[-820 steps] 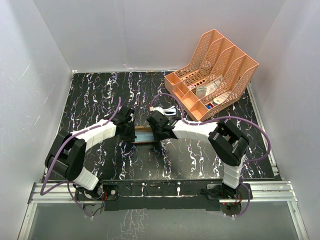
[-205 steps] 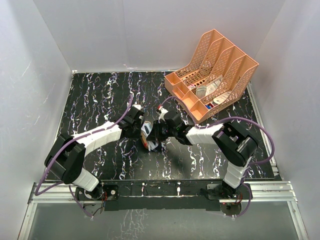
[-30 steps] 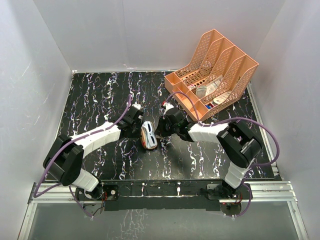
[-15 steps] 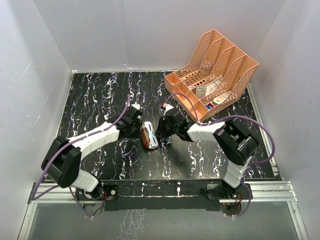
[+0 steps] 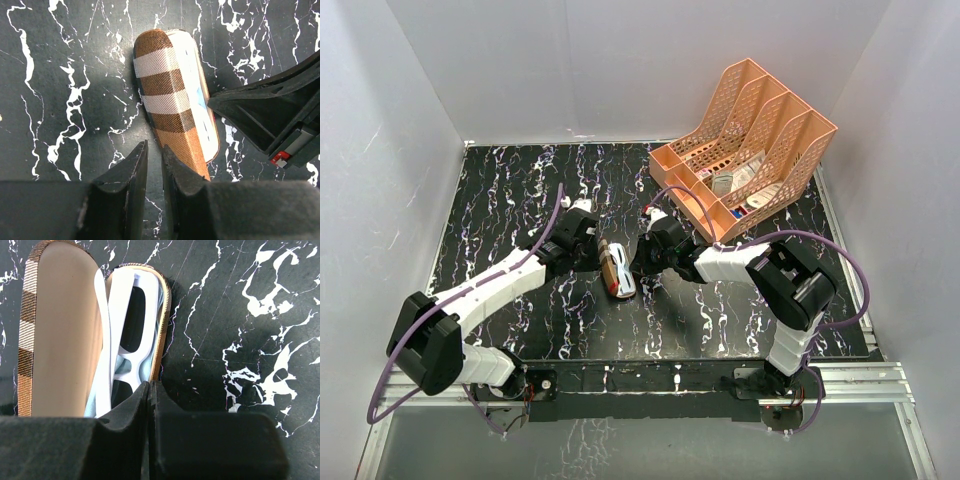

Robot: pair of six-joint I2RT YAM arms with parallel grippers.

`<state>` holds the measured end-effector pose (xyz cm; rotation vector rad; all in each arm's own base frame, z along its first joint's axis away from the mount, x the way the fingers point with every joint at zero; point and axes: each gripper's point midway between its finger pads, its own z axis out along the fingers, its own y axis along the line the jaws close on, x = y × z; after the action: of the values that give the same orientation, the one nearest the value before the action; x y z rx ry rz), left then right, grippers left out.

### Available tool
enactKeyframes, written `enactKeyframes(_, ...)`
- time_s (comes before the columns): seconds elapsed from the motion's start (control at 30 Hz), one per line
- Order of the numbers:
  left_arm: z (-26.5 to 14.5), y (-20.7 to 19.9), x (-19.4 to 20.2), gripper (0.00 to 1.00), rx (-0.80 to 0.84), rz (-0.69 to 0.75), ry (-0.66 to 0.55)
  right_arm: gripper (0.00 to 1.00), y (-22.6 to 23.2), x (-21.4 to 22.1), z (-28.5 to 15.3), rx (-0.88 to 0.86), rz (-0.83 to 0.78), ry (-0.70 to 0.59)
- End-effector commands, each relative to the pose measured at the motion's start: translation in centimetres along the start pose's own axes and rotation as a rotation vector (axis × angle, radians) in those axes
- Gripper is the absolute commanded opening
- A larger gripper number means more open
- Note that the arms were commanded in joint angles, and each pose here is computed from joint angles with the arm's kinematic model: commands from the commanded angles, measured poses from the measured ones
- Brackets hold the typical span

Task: Organize the sunglasses
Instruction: Close the sunglasses case at the center of the board.

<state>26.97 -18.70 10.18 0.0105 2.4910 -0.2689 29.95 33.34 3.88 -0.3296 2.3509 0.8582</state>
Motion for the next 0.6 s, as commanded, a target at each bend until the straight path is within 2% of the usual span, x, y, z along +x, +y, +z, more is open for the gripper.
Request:
enactKeyframes(0.0, -0.96, -1.37, -0.63, 0.17, 0.053, -0.058, -0.007, 0.00, 1.35, -1.61, 0.36, -0.050, -0.019, -0.049)
enactKeyframes(0.57, -0.90, -2.11, -0.95, 0.17, 0.078, -0.170, -0.029, 0.00, 1.40, -1.53, 0.45, -0.057, -0.013, -0.047)
